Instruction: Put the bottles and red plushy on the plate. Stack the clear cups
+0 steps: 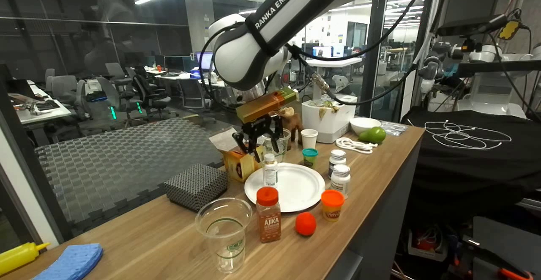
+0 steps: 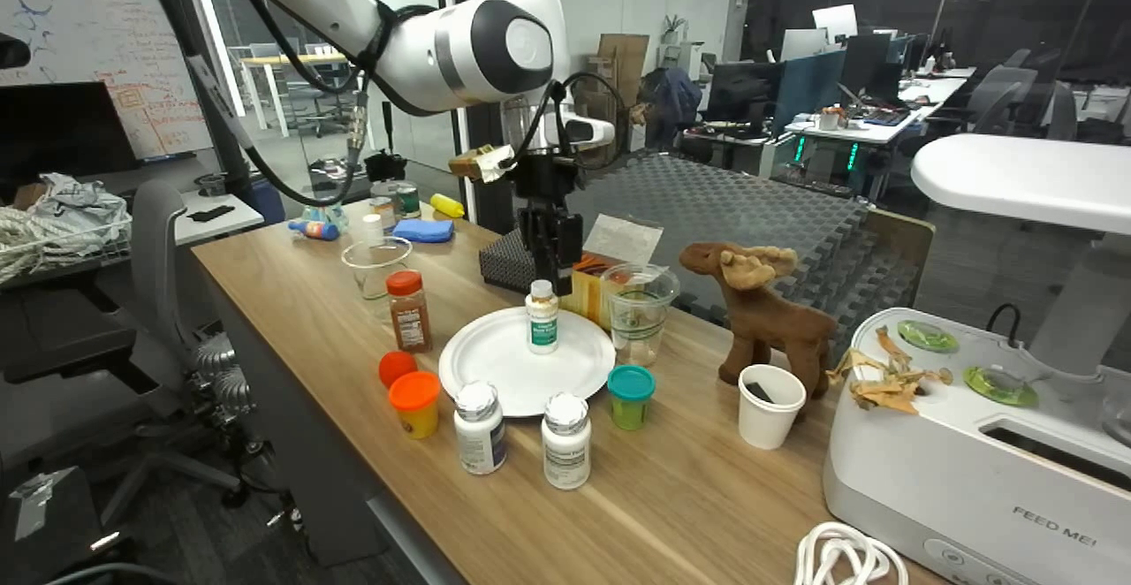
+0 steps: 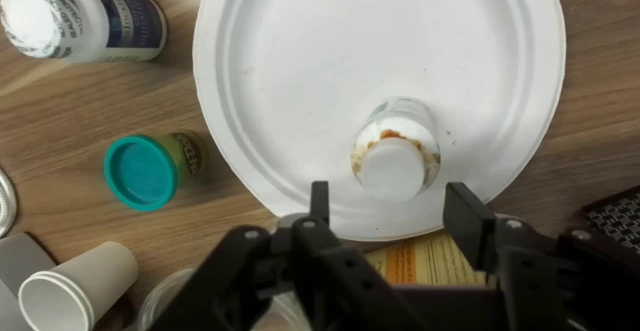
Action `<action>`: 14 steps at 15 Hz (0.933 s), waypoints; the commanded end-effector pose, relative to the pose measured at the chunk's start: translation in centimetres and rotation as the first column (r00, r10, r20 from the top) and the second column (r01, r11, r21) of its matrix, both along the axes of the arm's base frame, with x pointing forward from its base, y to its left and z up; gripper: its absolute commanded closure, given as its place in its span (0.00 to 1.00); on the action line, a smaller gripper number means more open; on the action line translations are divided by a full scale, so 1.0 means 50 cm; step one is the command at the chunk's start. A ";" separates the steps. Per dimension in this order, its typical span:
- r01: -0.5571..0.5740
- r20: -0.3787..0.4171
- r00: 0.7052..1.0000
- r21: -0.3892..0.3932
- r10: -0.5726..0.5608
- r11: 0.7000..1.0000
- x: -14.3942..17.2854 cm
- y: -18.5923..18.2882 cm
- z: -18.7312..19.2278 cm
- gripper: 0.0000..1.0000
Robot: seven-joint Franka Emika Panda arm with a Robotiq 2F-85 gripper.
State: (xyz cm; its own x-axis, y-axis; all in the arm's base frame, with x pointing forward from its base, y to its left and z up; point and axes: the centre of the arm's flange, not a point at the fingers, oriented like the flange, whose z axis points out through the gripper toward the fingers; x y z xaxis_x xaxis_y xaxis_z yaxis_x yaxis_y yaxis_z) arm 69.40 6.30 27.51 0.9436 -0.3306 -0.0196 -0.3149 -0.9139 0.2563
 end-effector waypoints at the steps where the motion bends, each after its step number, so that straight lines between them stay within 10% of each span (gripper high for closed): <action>1: 0.048 0.065 0.997 0.026 -0.050 0.998 -0.041 -0.021 0.050 0.05; 14: 0.071 0.140 0.986 0.126 -0.089 0.990 -0.198 -0.033 0.189 0.00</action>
